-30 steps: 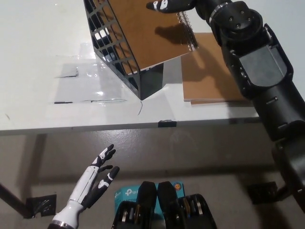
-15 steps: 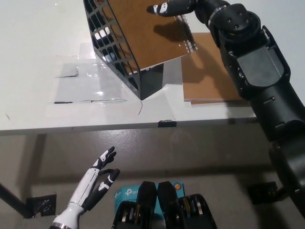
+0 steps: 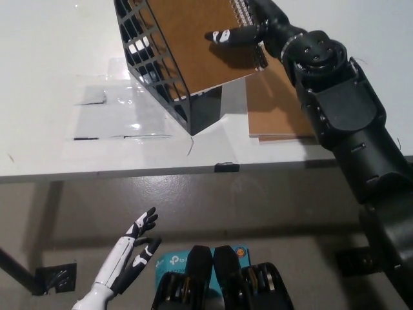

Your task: Use the right hand to pick up a book from the book holder on the left side and put it on another book on the right side

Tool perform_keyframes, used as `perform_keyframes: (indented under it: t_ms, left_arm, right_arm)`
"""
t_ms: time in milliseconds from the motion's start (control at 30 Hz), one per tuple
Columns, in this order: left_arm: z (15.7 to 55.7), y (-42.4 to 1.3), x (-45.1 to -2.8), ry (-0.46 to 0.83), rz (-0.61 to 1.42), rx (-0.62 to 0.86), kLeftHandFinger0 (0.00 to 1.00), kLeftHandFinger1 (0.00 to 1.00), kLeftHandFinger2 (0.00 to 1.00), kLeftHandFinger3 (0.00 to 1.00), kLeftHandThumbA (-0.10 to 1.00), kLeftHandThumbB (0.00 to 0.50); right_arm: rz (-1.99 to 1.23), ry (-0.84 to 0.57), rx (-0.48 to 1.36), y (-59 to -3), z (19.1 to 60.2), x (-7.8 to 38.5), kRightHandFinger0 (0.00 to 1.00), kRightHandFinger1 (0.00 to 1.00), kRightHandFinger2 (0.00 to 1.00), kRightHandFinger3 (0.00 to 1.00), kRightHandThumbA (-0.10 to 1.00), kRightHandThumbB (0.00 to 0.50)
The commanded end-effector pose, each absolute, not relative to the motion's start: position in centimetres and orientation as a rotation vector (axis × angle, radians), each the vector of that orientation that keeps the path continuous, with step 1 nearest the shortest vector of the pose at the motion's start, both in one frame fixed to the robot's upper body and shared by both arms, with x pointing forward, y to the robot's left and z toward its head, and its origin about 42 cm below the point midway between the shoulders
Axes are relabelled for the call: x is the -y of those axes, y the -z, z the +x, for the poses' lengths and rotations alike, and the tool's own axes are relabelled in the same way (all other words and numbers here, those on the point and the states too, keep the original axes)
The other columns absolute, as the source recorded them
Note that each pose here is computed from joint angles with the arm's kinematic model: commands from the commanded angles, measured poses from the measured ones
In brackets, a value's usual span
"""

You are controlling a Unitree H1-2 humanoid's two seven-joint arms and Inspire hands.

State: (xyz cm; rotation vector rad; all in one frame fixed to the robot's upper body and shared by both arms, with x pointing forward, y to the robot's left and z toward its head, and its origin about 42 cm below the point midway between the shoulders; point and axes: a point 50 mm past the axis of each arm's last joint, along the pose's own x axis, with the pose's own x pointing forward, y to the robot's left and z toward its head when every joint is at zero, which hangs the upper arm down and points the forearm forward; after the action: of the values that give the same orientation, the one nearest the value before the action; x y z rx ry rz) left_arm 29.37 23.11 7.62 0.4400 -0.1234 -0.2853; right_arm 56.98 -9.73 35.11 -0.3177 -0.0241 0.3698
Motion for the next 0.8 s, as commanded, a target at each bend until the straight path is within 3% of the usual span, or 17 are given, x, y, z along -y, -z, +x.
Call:
perform_keyframes:
  t_ms: [0, 33, 67, 100, 133, 167, 200, 233, 300, 333, 433, 500, 633, 767]
  left_arm:
    - [29.8, -8.8, -23.2, 0.295, 0.433, 0.168, 0.83, 0.95, 1.00, 1.00, 0.94, 0.257]
    - [29.8, -8.9, -23.2, 0.293, 0.437, 0.167, 0.82, 0.94, 1.00, 1.00, 0.93, 0.261]
    - [29.8, -8.9, -23.2, 0.292, 0.438, 0.166, 0.82, 0.94, 1.00, 1.00, 0.93, 0.261]
    - [29.8, -8.9, -23.2, 0.295, 0.437, 0.168, 0.82, 0.94, 1.00, 1.00, 0.93, 0.260]
    - [29.9, -8.9, -23.2, 0.298, 0.437, 0.170, 0.82, 0.94, 1.00, 1.00, 0.93, 0.257]
    - [30.0, -8.9, -23.2, 0.300, 0.436, 0.177, 0.82, 0.93, 1.00, 1.00, 0.92, 0.242]
    - [30.2, -8.9, -23.2, 0.302, 0.441, 0.181, 0.81, 0.93, 1.00, 1.00, 0.92, 0.239]
    - [30.2, -8.9, -23.2, 0.303, 0.441, 0.181, 0.81, 0.93, 1.00, 1.00, 0.92, 0.238]
    - [30.4, -9.0, -23.2, 0.304, 0.446, 0.186, 0.80, 0.92, 1.00, 1.00, 0.92, 0.239]
    - [30.4, -9.0, -23.2, 0.305, 0.446, 0.184, 0.80, 0.91, 1.00, 1.00, 0.93, 0.245]
    - [30.8, -9.4, -23.2, 0.305, 0.453, 0.189, 0.79, 0.90, 1.00, 1.00, 0.92, 0.233]
    - [30.9, -9.5, -23.2, 0.307, 0.443, 0.194, 0.78, 0.89, 1.00, 1.00, 0.89, 0.209]
    - [31.0, -9.6, -23.0, 0.313, 0.447, 0.202, 0.77, 0.88, 1.00, 1.00, 0.87, 0.191]
    - [31.2, -9.5, -22.9, 0.314, 0.441, 0.210, 0.74, 0.85, 1.00, 1.00, 0.88, 0.179]
  right_arm:
    - [-0.381, -0.352, 0.125, -38.7, 57.4, 8.6, 1.00, 1.00, 1.00, 1.00, 0.74, 0.500]
    - [-0.393, -0.325, 0.109, -38.8, 57.6, 8.3, 0.92, 1.00, 1.00, 1.00, 0.65, 0.498]
    - [-0.395, -0.317, 0.103, -38.9, 57.6, 8.2, 0.71, 0.91, 1.00, 1.00, 0.63, 0.500]
    - [-0.382, -0.259, 0.100, -38.8, 57.8, 8.0, 0.03, 0.15, 0.38, 0.62, 0.09, 0.315]
    - [-0.428, -0.230, 0.143, -38.6, 57.8, 7.9, 0.00, 0.04, 0.27, 0.32, -0.03, 0.278]
    - [-0.414, -0.209, 0.170, -38.2, 57.8, 7.9, 0.00, 0.14, 0.43, 0.36, -0.10, 0.234]
    - [-0.391, -0.208, 0.173, -38.1, 57.8, 7.9, 0.00, 0.26, 0.61, 0.54, -0.10, 0.198]
    - [-0.373, -0.211, 0.175, -38.0, 57.8, 7.8, 0.00, 0.31, 0.71, 0.66, -0.10, 0.163]
    - [-0.335, -0.211, 0.194, -38.1, 57.8, 7.9, 0.00, 0.32, 0.74, 0.76, -0.10, 0.134]
    - [-0.318, -0.208, 0.202, -38.1, 57.8, 7.9, 0.00, 0.38, 0.80, 0.82, -0.10, 0.130]
    - [-0.236, -0.192, 0.226, -39.3, 57.8, 7.9, 0.00, 0.44, 0.81, 0.86, -0.10, 0.120]
    - [-0.189, -0.194, 0.241, -39.8, 57.7, 7.9, 0.00, 0.46, 0.79, 0.80, -0.10, 0.114]
    - [-0.111, -0.203, 0.270, -40.6, 57.6, 8.1, 0.00, 0.48, 0.78, 0.78, -0.10, 0.110]
    - [0.045, -0.234, 0.304, -42.0, 57.3, 8.3, 0.00, 0.48, 0.82, 0.84, -0.10, 0.123]
